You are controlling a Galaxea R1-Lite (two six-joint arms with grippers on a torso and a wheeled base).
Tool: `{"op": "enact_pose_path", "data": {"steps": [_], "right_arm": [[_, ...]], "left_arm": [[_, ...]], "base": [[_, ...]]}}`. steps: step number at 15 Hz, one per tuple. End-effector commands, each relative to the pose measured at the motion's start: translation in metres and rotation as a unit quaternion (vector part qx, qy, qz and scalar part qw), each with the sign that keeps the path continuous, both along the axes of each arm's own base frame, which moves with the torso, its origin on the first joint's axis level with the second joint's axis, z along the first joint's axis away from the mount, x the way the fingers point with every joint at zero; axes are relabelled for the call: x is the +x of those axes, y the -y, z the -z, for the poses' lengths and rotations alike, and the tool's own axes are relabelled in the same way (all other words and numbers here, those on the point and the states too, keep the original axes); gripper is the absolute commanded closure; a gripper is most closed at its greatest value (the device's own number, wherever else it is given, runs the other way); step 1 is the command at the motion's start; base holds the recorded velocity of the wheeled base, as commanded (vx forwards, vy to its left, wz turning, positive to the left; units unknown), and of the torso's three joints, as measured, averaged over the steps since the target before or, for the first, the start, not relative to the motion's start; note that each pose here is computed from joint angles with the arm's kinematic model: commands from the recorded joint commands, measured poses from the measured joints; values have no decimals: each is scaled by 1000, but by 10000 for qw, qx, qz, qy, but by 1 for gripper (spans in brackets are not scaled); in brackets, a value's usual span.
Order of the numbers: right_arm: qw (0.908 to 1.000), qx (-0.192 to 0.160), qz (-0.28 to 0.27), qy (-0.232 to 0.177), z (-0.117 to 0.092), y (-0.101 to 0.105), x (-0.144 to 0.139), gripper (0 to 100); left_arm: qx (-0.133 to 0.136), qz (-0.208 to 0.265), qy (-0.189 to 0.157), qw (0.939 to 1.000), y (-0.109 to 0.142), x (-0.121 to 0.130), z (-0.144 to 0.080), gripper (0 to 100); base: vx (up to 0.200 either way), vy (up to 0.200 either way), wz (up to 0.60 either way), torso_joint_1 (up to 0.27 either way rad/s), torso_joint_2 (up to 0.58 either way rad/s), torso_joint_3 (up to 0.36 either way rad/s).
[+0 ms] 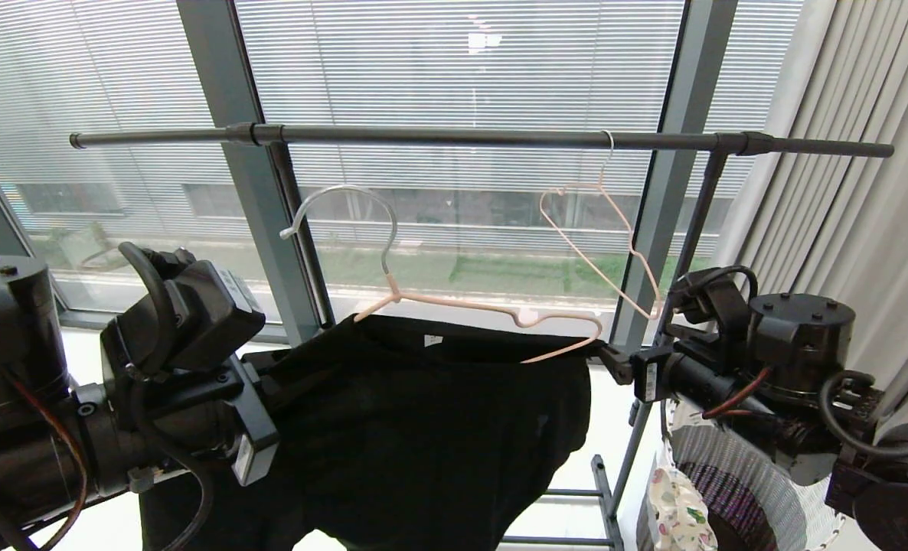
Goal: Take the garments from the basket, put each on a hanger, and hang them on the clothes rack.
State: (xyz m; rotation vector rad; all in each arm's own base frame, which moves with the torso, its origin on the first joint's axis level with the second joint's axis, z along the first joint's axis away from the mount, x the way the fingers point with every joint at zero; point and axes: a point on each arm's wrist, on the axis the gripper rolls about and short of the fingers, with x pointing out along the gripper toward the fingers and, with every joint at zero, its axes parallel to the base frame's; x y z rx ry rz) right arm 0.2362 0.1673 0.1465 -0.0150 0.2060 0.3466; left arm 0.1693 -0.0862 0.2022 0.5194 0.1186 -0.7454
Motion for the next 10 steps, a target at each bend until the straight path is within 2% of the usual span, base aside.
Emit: {"op": "enact_pose_path", "data": {"steps": [1, 7, 9, 10], "right_arm": [[9996, 175, -58, 203, -17, 7, -5, 0], [9988, 311, 11, 389, -39, 17, -9, 0], [9974, 440, -248, 512, -56, 18, -15, 0], [9932, 548, -893, 515, -76, 23, -29, 0]], "left_arm": [[71, -33, -153, 9999, -2, -1, 9, 100], [205, -137, -427, 9988, -5, 0, 24, 100], [246, -137, -509, 9983, -4, 2, 28, 100], [278, -146, -589, 9978, -3, 6, 31, 100]], "base": [[0, 0, 0, 0, 0, 0], [0, 0, 0, 0, 0, 0], [0, 0, 0, 0, 0, 0], [0, 0, 0, 0, 0, 0]]}}
